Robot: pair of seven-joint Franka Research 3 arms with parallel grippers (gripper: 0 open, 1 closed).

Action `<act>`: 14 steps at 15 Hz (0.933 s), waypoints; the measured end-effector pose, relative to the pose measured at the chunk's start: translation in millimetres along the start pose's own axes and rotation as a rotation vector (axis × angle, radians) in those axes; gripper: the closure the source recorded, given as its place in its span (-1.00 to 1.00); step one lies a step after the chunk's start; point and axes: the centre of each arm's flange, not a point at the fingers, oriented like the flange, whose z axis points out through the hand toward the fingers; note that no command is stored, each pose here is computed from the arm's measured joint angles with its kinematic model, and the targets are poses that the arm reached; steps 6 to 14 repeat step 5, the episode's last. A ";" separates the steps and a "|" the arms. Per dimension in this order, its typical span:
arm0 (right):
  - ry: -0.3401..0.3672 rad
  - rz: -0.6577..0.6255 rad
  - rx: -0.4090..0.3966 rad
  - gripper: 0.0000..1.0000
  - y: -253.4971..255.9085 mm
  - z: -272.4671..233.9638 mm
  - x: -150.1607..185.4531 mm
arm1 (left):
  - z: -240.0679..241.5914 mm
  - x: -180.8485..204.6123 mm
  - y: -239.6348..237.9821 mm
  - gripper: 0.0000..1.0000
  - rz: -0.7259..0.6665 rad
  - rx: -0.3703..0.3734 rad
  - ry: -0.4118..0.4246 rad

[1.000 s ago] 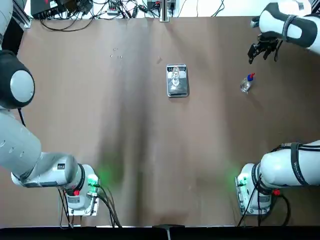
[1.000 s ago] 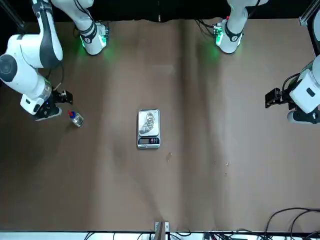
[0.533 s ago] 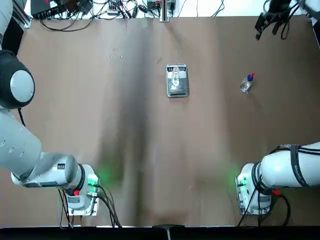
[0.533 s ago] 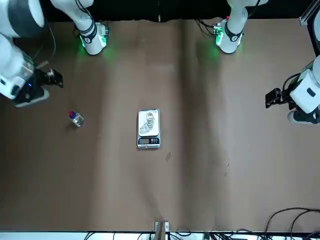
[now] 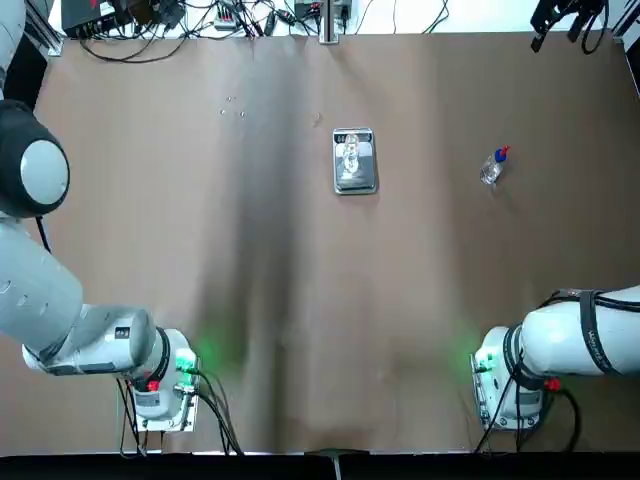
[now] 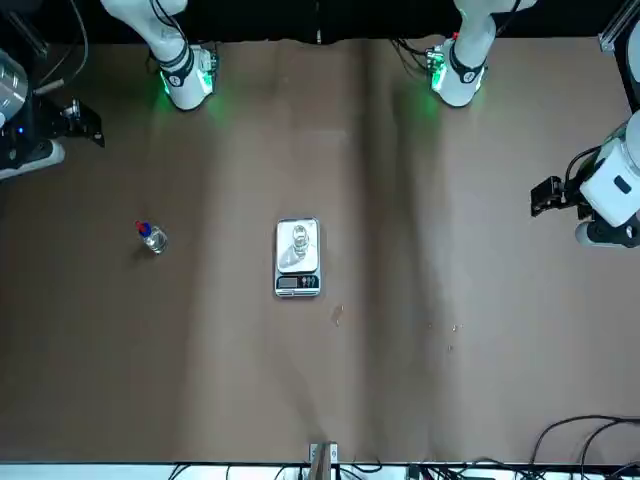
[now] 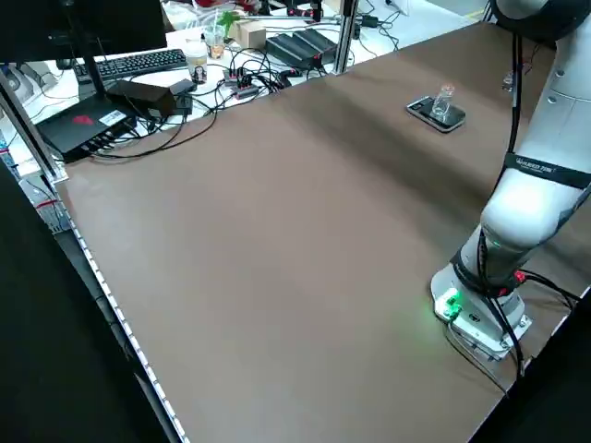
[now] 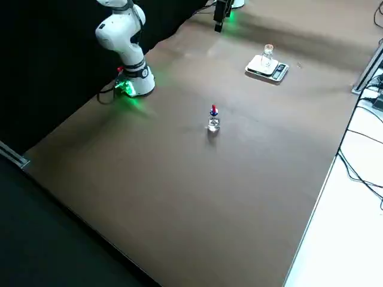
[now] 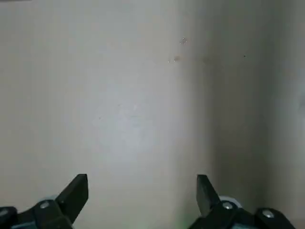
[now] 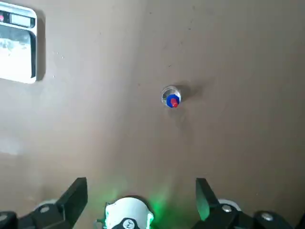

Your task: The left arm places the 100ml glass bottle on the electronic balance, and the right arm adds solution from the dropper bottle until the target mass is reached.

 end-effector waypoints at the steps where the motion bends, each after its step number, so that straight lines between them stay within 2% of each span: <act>1: 0.004 0.021 0.000 -1.00 -0.3 -1.8 -1.4 | 0.0 0.0 0.0 -1.00 0.000 0.000 0.000; 14: 0.010 0.043 0.000 -1.00 -1.1 -5.5 -5.6 | 0.0 0.0 0.0 -1.00 0.000 0.000 0.000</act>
